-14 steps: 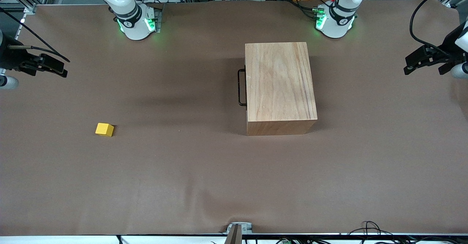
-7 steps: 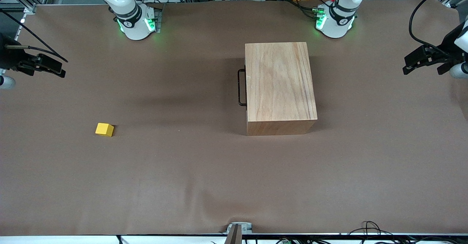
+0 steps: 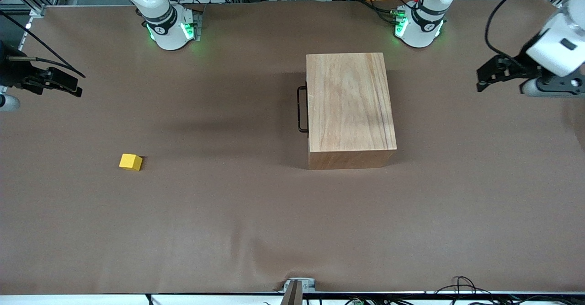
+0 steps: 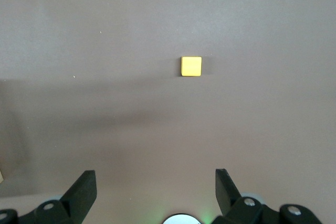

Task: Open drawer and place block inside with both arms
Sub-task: 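Move the left gripper over the box toward the black drawer handle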

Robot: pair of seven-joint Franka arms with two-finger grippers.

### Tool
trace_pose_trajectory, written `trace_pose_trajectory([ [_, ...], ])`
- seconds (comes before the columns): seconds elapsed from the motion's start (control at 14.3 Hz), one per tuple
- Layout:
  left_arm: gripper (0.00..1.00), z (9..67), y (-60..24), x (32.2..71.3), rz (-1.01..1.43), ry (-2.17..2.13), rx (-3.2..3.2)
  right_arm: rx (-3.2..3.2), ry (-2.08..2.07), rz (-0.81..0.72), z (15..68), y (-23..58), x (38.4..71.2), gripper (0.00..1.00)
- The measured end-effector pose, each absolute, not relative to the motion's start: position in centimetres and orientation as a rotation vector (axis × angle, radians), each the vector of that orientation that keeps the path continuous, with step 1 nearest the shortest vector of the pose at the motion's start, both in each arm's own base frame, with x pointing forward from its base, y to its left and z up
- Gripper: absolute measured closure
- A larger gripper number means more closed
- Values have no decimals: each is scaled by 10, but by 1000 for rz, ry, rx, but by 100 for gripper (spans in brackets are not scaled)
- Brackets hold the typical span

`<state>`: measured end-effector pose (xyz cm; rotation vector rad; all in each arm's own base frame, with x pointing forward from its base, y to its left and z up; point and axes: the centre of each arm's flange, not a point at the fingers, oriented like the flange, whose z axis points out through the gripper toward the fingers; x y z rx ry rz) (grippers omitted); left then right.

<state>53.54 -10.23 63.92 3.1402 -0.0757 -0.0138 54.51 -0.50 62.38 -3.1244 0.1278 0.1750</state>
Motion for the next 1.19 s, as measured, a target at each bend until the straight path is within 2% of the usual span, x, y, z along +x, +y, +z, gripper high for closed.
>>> trace_pose_trajectory([
  [0.63,0,598,-251,524,-127,153,3134,-3138,132,153,620,-7,551,0],
  [1.19,0,529,-384,517,-248,420,3108,-3138,132,176,616,-6,551,0],
])
